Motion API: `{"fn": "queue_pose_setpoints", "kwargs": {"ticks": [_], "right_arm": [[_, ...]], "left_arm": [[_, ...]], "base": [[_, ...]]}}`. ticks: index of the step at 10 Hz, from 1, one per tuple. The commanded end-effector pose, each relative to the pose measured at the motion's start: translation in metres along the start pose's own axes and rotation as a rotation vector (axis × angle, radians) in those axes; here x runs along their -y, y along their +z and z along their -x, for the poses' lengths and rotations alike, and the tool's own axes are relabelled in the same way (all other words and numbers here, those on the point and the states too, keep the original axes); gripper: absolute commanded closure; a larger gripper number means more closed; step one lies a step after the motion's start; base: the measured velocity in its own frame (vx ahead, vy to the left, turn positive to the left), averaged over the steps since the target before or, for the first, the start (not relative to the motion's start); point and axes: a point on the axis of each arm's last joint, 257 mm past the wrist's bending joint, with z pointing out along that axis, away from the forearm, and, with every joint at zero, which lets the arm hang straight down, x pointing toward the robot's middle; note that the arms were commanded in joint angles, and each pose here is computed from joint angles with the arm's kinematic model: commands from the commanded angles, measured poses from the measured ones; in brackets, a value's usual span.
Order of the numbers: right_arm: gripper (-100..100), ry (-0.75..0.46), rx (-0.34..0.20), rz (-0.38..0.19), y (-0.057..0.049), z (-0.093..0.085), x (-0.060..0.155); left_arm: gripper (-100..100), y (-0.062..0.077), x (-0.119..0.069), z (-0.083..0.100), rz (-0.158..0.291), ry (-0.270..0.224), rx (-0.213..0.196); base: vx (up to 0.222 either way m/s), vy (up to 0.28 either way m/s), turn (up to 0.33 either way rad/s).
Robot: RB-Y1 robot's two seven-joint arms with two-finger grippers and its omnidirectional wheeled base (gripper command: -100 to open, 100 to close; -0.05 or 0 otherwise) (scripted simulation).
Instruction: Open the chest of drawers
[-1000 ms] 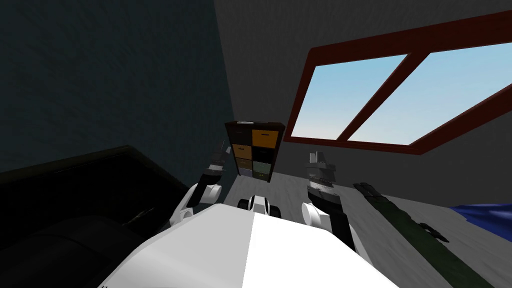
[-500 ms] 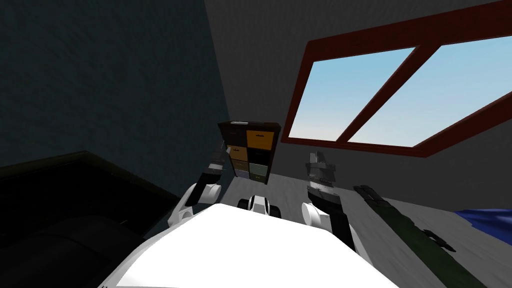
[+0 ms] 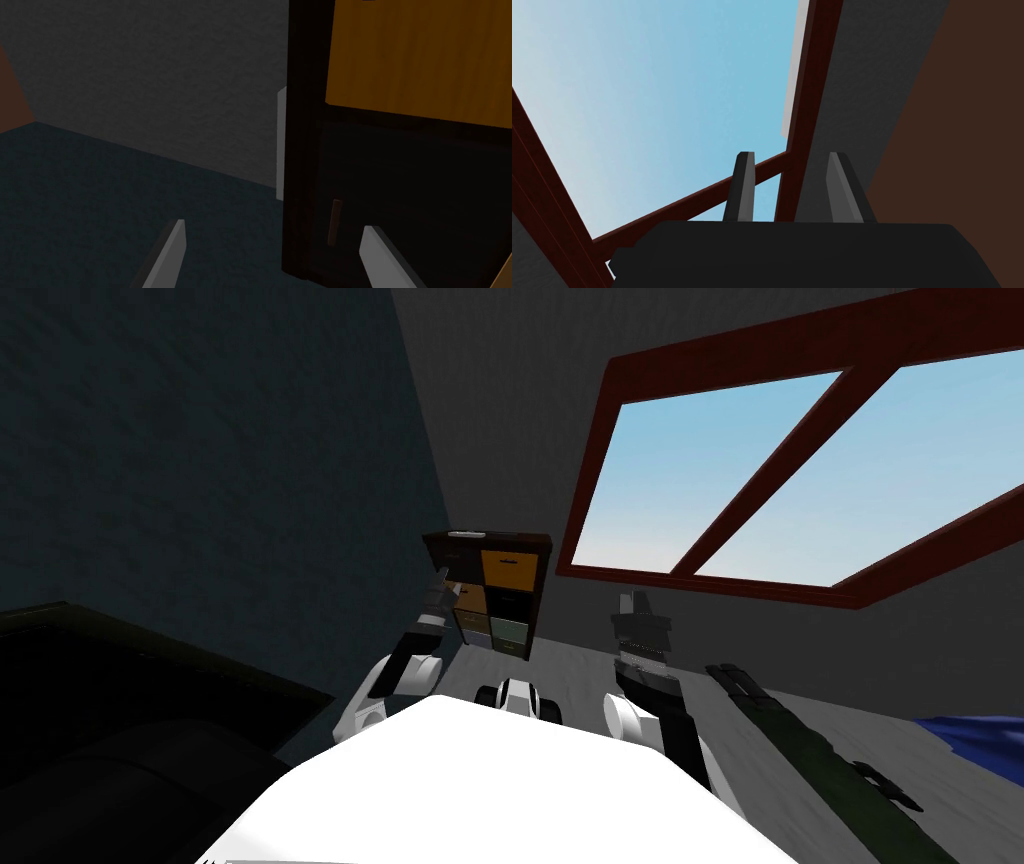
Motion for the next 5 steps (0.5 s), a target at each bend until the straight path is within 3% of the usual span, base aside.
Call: {"fn": "queue_pose_setpoints", "kwargs": {"ticks": [1, 5], "right_arm": [[0, 0.000, 0.000, 0.000, 0.000, 0.000, 0.000], [0, 0.000, 0.000, 0.000, 0.000, 0.000, 0.000]], "left_arm": [[-100, 0.000, -0.007, 0.003, 0.040, -0.016, 0.014], [-100, -0.001, -0.019, 0.006, 0.109, -0.032, 0.025]], "base": [[0.123, -0.122, 0.004], [0.117, -0.139, 0.004]]}}
